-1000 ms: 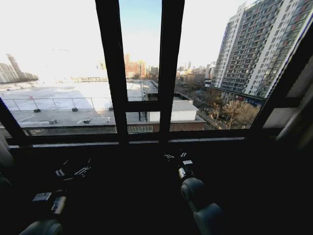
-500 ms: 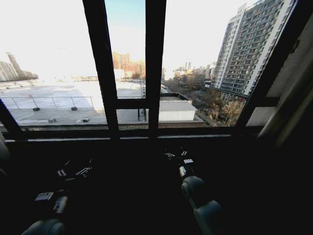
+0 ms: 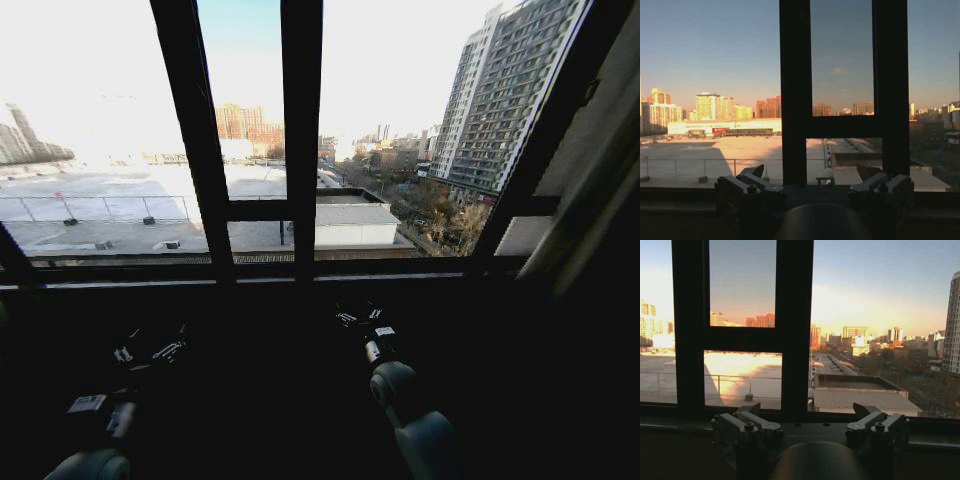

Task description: Open the curtains by pulling them apart, changing their state from closed to fully open.

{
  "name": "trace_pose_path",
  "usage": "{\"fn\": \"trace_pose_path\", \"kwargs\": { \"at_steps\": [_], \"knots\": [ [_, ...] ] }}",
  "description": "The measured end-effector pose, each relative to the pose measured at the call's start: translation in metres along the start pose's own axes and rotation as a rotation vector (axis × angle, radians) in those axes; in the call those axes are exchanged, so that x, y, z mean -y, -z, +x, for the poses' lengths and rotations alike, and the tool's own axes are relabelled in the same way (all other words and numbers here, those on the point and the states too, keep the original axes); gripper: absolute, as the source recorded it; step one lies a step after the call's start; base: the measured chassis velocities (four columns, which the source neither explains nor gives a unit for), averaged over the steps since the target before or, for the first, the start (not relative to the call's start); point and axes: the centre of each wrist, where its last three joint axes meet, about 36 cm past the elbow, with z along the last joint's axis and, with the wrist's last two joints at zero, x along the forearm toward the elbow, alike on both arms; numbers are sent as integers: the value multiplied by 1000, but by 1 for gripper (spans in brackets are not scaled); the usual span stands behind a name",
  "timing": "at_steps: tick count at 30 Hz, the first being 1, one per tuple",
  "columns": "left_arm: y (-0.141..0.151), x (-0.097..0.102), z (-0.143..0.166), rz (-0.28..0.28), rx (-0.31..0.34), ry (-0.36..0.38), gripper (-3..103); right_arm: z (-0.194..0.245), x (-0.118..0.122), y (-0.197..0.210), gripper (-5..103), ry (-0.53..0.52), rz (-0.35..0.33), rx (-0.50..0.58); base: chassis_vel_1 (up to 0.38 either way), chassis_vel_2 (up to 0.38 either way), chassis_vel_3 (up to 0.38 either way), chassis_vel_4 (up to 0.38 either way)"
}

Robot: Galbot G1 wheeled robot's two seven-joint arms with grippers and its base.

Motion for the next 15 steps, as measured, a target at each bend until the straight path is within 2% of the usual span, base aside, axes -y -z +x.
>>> {"fn": "trace_pose_path", "kwargs": {
  "at_steps": [15],
  "knots": [
    [2, -2, 4, 4, 14, 17, 100, 8, 1, 1, 100, -2, 1, 0, 0, 0, 0, 0]
  ]
}}
